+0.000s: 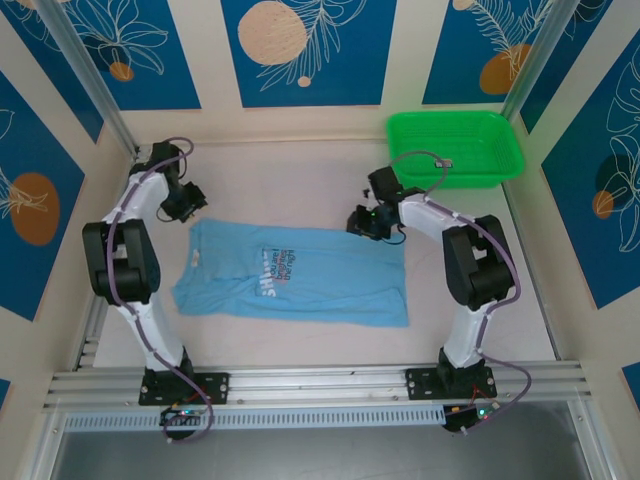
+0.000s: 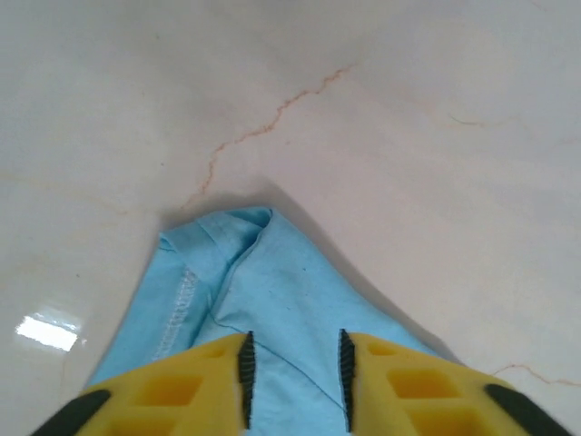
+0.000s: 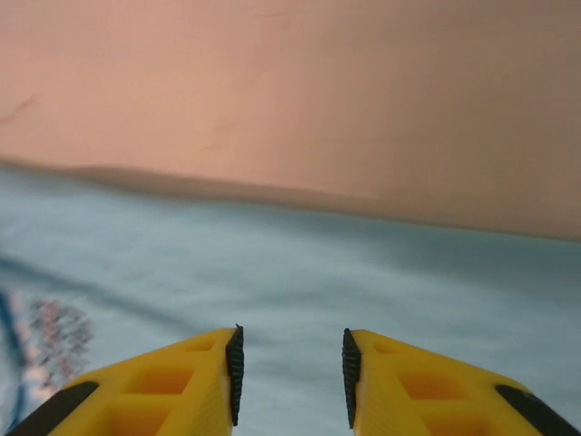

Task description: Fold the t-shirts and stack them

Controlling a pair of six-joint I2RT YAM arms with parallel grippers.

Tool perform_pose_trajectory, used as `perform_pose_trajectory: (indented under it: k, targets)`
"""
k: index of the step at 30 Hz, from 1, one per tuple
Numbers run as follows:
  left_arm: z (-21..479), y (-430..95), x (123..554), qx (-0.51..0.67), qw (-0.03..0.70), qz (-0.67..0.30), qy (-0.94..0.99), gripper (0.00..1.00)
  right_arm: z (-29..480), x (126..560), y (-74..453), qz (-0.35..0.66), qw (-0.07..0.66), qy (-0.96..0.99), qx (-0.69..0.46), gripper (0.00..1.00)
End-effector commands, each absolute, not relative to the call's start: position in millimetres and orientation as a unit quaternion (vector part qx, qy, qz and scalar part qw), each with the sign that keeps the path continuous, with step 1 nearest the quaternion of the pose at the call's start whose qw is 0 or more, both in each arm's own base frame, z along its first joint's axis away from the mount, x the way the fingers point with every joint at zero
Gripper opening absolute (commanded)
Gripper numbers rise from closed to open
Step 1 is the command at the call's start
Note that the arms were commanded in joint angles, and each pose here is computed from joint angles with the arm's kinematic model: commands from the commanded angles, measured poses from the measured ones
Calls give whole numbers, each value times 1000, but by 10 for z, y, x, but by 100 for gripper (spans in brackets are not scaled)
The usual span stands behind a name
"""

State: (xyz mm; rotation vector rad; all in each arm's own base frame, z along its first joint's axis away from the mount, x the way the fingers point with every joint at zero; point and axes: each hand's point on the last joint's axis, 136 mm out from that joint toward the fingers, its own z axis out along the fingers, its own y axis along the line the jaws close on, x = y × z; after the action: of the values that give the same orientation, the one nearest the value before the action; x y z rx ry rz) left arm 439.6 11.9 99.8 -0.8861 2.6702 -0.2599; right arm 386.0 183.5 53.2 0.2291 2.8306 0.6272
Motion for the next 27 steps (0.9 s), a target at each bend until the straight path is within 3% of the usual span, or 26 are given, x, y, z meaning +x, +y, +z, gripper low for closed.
perform_pose_trajectory:
  k: [1, 8, 15, 23, 27]
  targets:
    - [780, 42, 4215, -325, 142, -59, 933, 26, 458, 3719, 1682, 197, 88, 968, 131, 36]
    - [399, -299, 4139, -300, 108, -21, 948, 26, 314, 3464, 1490, 179, 78, 965, 174, 39]
    - [113, -401, 4321, -276, 90, 24, 957, 28, 111, 3223, 1370, 179, 46, 959, 217, 41]
    - [-78, -990, 5045, -212, 90, 14, 973, 32, -75, 2734, 1333, 196, 14, 944, 265, 42]
    - [-15, -1491, 5545, -165, 128, -44, 977, 33, -96, 2546, 1466, 219, -11, 933, 284, 42]
